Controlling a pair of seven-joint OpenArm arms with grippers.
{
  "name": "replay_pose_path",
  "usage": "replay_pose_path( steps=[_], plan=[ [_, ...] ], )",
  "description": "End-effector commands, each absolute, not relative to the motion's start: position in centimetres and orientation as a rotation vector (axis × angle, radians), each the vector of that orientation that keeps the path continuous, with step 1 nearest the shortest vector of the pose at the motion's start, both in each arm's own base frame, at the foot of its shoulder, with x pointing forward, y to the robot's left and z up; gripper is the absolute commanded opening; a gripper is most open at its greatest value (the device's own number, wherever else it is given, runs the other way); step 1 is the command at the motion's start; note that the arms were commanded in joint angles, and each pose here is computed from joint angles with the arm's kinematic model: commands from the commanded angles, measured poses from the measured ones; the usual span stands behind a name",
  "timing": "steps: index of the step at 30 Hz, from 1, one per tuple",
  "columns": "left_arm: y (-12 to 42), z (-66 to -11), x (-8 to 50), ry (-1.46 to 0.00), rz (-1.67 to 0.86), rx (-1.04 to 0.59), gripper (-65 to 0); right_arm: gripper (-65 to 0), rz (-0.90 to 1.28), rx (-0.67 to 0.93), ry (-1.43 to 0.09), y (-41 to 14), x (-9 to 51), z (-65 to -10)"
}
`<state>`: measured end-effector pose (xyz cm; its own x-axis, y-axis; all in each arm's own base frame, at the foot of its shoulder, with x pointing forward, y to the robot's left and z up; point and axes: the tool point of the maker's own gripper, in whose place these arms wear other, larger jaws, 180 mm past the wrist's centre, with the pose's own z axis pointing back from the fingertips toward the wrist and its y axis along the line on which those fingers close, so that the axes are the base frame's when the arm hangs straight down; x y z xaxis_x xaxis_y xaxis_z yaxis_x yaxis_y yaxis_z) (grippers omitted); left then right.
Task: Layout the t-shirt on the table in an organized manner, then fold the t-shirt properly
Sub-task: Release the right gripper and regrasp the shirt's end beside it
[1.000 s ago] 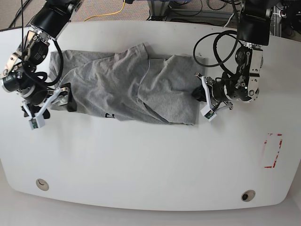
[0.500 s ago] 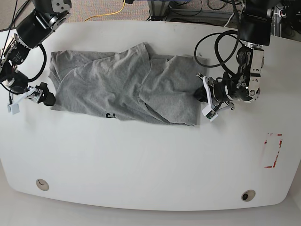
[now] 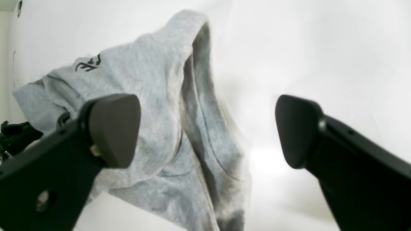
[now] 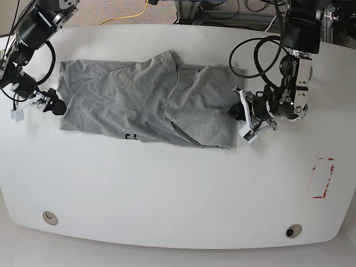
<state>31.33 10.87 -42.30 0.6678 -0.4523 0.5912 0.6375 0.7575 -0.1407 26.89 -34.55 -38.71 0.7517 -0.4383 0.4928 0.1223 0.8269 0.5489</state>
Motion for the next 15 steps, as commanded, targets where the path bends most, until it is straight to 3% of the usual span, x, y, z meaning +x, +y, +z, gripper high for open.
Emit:
replay_pose_path(
  steps=[1,15],
  plan=[
    [13.0,-43.3,30.7,-0.486,-0.647,-0.260,-59.4,0.0,-0.292,0.507,-0.697,-35.0,28.0,-37.3],
    [12.9,-43.2,30.8,-0.489,-0.647,-0.262,-59.4,0.0,-0.258,0.581,-0.630,-30.2,27.5,-40.3]
  ],
)
